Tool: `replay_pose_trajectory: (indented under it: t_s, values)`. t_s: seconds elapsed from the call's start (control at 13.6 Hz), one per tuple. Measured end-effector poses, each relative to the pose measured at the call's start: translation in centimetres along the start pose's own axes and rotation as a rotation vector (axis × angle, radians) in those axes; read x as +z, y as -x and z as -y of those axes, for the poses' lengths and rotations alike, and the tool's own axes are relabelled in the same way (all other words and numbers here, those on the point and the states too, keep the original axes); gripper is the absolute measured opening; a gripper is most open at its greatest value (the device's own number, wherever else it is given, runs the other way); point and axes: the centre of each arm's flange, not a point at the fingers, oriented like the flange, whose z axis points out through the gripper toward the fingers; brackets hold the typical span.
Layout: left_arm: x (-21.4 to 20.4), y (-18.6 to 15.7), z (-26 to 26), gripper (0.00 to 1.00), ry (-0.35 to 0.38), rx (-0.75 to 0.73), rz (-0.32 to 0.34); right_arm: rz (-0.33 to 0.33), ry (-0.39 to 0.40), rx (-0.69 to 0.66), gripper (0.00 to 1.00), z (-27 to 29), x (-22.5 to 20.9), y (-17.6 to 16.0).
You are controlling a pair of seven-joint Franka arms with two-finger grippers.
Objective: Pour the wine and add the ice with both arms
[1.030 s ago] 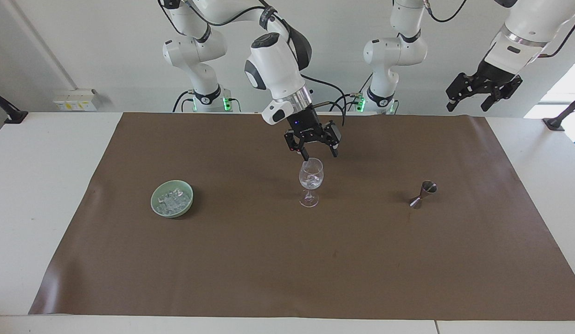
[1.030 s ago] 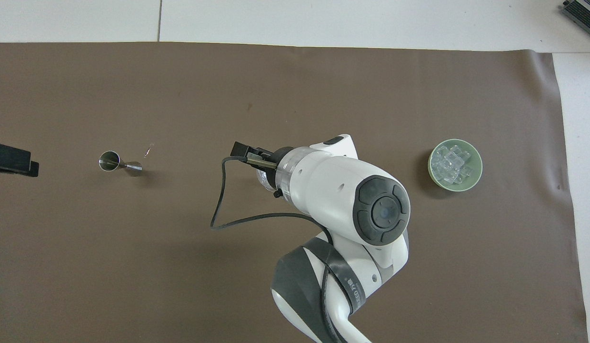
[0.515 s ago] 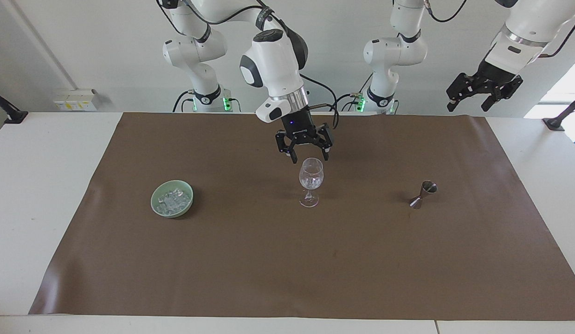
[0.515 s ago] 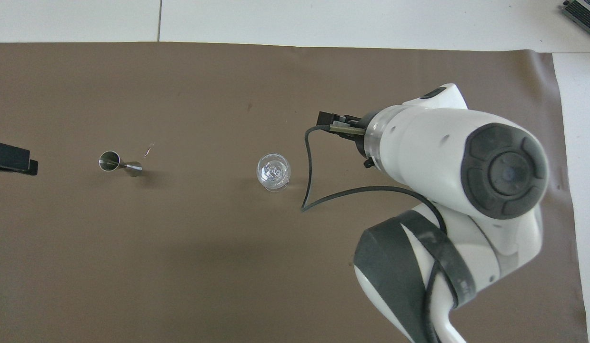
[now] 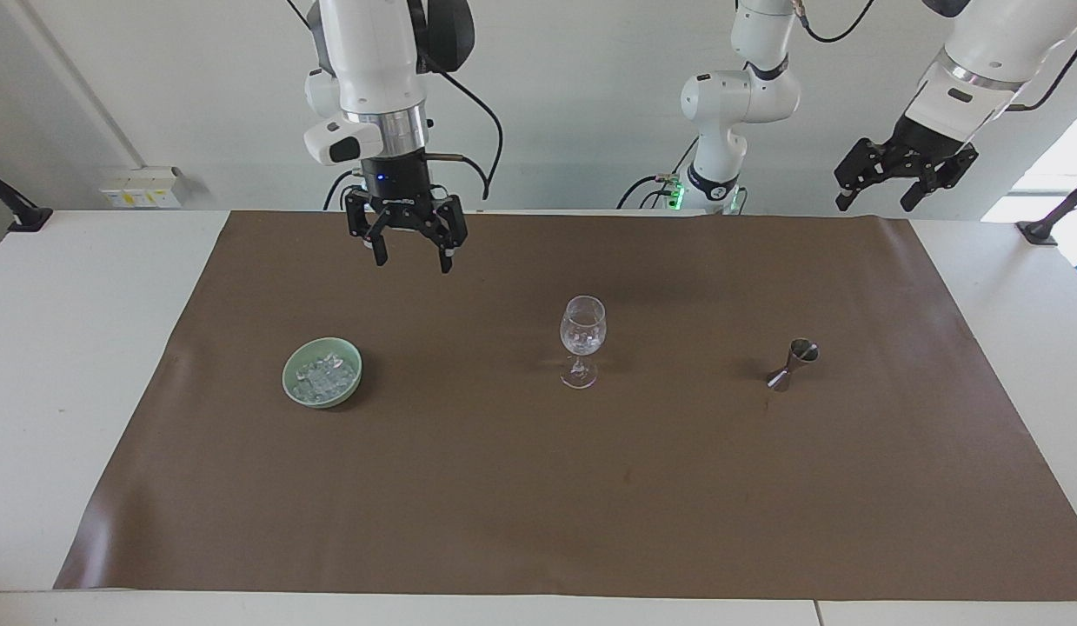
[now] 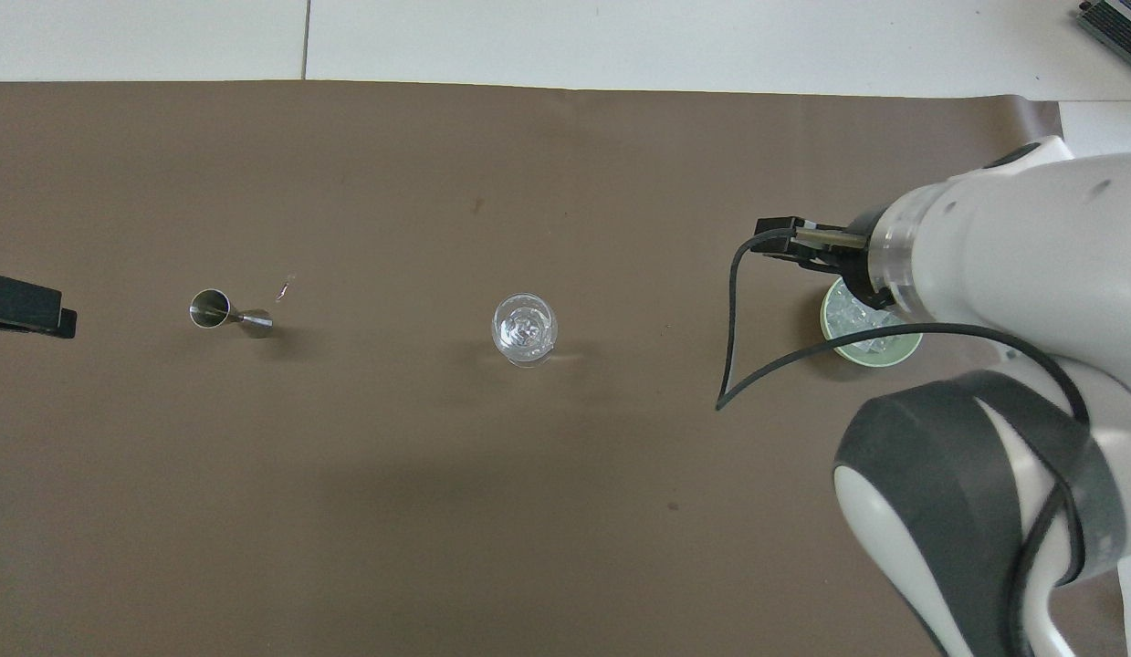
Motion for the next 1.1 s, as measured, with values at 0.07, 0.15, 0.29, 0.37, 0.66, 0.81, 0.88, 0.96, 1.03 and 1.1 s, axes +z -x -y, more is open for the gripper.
replay_pose_trajectory:
  t_s: [0.07, 0.15, 0.29, 0.37, 0.66, 0.81, 0.88, 0.96, 1.03, 1.1]
  values:
    - [-0.1, 0.0, 0.0, 1.0, 0.0, 0.0, -0.002, 0.015, 0.013, -0.001, 1.0, -2.2, 0.3, -0.9]
    - [-0.2, 0.0, 0.1, 1.0, 0.0, 0.0, -0.005, 0.034, 0.028, -0.012, 1.0, -4.5, 0.6, -1.7]
    - [-0.3, 0.0, 0.1, 1.0, -0.001, 0.001, -0.008, 0.079, 0.052, -0.05, 1.0, -8.9, 1.2, -2.8]
    - [-0.3, 0.0, 0.1, 1.0, -0.003, 0.002, -0.007, 0.103, 0.062, -0.062, 1.0, -10.4, 1.4, -3.0]
    - [0.0, -0.2, 0.0, 1.0, -0.006, 0.009, -0.001, 0.194, 0.086, -0.071, 1.0, -11.8, 1.6, -2.1]
    - [0.3, -0.2, -0.1, 1.0, -0.006, 0.012, 0.006, 0.235, 0.06, -0.062, 1.0, -11.5, 1.2, -1.6]
    - [0.5, -0.2, -0.2, 1.0, -0.006, 0.014, 0.01, 0.241, 0.045, -0.059, 1.0, -11.4, 1.0, -1.5]
    - [0.7, -0.2, -0.2, 1.0, -0.006, 0.016, 0.014, 0.244, 0.037, -0.057, 1.0, -11.3, 1.0, -1.4]
    - [0.8, -0.2, -0.2, 1.0, -0.006, 0.022, 0.016, 0.25, 0.031, -0.056, 1.0, -11.2, 0.9, -1.4]
    - [0.9, -0.2, -0.2, 1.0, -0.006, 0.028, 0.018, 0.261, 0.031, -0.057, 1.0, -11.2, 0.9, -1.2]
